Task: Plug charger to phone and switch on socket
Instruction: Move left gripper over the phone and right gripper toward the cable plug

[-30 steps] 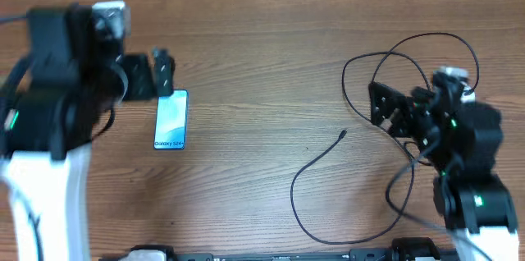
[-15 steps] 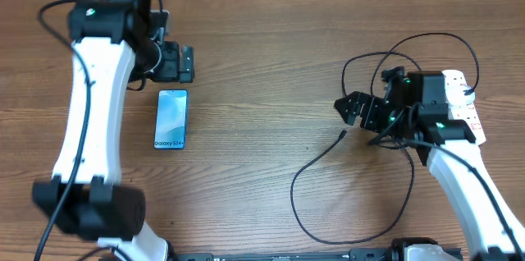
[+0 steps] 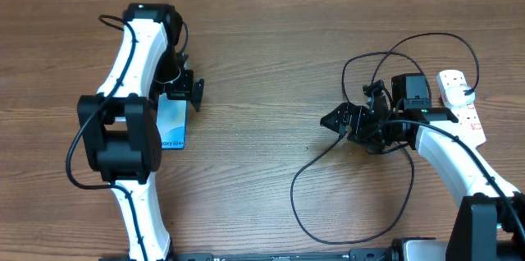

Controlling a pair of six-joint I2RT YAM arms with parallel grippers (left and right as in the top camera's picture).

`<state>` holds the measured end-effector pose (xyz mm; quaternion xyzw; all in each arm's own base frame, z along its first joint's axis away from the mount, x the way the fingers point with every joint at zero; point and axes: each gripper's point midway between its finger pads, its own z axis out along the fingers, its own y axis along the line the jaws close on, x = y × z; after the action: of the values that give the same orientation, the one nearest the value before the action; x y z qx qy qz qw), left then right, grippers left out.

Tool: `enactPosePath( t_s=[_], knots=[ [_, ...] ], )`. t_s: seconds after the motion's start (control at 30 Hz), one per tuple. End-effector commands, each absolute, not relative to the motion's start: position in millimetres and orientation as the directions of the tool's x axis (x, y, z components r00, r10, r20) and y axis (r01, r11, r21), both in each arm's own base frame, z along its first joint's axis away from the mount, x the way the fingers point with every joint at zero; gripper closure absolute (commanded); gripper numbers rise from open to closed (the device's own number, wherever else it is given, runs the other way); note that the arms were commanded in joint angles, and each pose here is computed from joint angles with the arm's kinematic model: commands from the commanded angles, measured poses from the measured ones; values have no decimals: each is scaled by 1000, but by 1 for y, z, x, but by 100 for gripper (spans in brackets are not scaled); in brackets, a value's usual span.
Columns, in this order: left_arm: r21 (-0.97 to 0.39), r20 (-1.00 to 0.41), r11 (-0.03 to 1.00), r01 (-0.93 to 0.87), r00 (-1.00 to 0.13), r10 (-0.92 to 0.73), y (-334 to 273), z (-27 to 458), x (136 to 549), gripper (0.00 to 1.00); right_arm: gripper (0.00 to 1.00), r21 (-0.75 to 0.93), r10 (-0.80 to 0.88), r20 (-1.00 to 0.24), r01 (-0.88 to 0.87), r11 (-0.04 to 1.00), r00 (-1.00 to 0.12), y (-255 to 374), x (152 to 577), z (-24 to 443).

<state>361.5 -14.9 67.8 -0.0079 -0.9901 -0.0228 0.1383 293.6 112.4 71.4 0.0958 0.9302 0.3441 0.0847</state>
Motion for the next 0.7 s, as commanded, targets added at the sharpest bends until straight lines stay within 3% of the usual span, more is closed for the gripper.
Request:
enactPosePath(
  t_s=[0.0,0.37,0.67],
  knots=[
    [69,273,997,39,-962,19,-7,55,362,0,0,673,234,-103,106,732,-967,115,298,78],
    [147,263,989,3,-964,-36,12,18,356,1,0,670,234,-81,121,733,-969,115,293,76],
    [86,202,992,-87,-974,-103,17,-18,359,0,0,660,260,-28,177,730,-965,113,287,73]
  ],
)
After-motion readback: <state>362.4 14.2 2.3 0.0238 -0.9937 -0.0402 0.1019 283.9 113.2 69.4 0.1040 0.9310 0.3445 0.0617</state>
